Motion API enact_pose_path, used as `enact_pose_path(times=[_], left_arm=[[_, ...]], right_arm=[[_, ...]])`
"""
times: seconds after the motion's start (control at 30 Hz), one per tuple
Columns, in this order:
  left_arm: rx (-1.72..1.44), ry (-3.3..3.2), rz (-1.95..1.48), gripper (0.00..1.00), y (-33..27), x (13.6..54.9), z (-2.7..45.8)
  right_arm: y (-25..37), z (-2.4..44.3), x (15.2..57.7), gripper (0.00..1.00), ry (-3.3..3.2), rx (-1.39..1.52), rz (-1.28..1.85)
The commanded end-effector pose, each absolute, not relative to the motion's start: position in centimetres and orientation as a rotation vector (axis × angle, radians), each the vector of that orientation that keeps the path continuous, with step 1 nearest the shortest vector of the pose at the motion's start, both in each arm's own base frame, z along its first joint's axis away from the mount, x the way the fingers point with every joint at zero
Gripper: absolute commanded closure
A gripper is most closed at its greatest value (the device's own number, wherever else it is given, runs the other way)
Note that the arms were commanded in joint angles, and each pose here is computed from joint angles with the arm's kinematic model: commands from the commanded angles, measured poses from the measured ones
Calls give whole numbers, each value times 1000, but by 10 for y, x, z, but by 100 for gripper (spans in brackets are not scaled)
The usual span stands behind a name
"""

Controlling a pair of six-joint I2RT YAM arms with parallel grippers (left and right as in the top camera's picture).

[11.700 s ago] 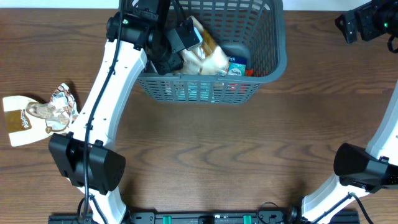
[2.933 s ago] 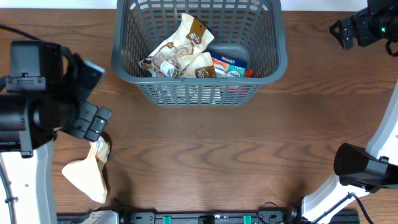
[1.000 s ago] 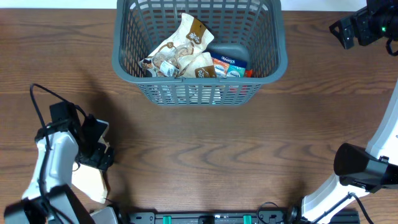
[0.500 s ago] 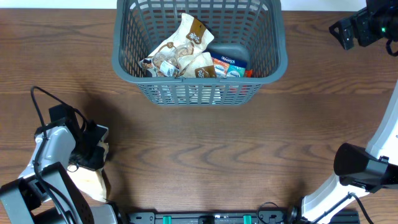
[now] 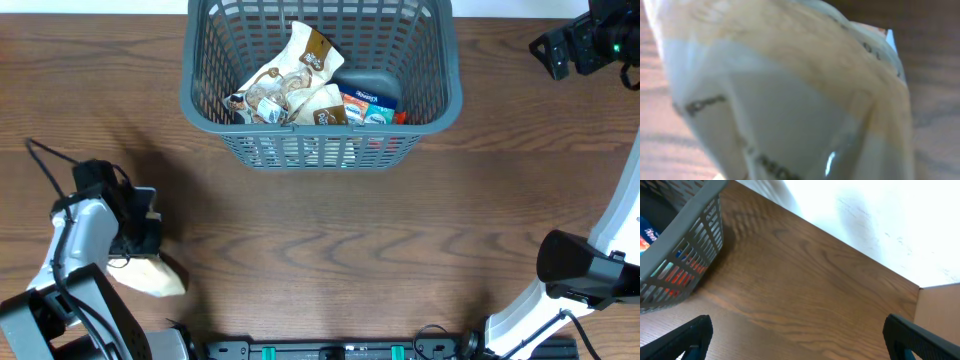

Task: Pack container
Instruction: 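Grasp the last beige pouch with the left gripper, then lift the pouch and carry it over the basket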

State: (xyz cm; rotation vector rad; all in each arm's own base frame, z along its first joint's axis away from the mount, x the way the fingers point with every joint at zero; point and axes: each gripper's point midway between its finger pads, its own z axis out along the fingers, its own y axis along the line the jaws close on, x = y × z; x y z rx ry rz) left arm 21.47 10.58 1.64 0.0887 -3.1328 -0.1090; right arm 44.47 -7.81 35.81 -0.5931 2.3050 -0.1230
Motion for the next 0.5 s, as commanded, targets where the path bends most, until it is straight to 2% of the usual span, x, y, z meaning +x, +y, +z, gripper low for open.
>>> enact_pose_path(times=[0.0,0.33,0.47], left_arm=[[472,-3176,-134,94,116,239,49],[667,-3289,16,94,115,285,159],[629,-3403,60,94,105,306,209]], right_arm=[[-81,357,444,1,2308,-601,-125],[-83,357,444,1,2309,-596,-133],[-93,356,442,1,2324,-566,-163]])
